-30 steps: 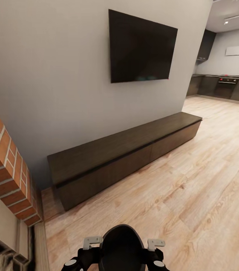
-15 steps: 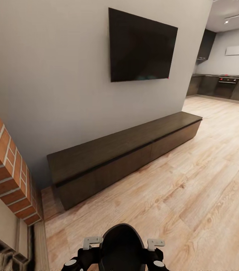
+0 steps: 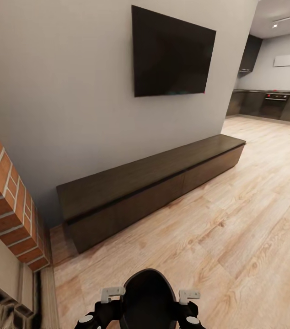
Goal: Place each of the two pumpkins and all three candles from the living room inside a cabinet in the living room (use any cabinet), then make sure every cabinet is closed, and position the cauldron so it is next to a table in the living room.
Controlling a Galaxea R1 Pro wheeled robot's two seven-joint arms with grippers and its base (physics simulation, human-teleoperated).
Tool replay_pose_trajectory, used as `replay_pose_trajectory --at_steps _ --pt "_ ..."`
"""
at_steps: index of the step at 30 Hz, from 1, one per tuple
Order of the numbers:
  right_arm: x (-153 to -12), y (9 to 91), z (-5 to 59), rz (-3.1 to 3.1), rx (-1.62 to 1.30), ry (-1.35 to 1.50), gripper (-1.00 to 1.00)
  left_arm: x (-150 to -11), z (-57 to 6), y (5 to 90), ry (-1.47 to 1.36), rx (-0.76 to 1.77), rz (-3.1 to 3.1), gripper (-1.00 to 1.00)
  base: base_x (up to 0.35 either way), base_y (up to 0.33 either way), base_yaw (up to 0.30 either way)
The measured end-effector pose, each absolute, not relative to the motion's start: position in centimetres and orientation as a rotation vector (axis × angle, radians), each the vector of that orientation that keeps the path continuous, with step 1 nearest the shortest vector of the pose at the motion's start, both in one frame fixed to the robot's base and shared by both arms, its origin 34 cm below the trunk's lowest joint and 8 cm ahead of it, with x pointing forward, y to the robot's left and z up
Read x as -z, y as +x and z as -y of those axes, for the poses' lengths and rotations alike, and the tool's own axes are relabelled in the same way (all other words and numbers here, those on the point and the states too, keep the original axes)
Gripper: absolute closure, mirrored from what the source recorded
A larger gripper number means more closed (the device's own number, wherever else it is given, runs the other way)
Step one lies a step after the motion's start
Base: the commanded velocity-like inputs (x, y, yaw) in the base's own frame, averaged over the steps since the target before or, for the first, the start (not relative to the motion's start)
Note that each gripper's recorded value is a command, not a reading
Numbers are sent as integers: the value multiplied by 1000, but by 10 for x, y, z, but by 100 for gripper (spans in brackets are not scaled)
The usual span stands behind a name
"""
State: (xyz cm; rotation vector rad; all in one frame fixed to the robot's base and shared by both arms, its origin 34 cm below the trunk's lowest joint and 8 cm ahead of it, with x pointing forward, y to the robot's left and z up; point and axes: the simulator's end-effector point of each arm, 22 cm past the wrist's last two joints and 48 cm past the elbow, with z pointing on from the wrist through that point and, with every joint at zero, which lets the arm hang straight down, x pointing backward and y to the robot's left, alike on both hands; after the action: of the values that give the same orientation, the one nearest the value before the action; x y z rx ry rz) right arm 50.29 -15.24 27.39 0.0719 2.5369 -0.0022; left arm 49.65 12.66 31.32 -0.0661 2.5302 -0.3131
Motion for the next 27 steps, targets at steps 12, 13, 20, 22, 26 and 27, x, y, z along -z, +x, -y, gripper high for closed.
replay_pose_trajectory --at_steps 12,13,20,22,26,27 --pt "-256 499 152 -2537 1 72 -100 -295 -127 492 -66 313 -2531 -100 0 0 0" --pt "-254 498 152 -2537 1 72 -100 -293 -127 491 -66 313 -2531 -100 0 0 0" --pt "-245 496 152 -2535 1 72 -100 -284 -127 489 -65 313 -2531 -100 0 0 0" --pt "-245 496 152 -2535 1 72 -100 -284 -127 489 -65 313 -2531 -100 0 0 0" --pt "-239 494 151 -2534 0 72 -100 -277 -127 487 -66 313 -2531 -100 0 0 0" --pt "-236 494 152 -2534 1 72 -100 -275 -127 486 -66 313 -2531 -100 0 0 0"
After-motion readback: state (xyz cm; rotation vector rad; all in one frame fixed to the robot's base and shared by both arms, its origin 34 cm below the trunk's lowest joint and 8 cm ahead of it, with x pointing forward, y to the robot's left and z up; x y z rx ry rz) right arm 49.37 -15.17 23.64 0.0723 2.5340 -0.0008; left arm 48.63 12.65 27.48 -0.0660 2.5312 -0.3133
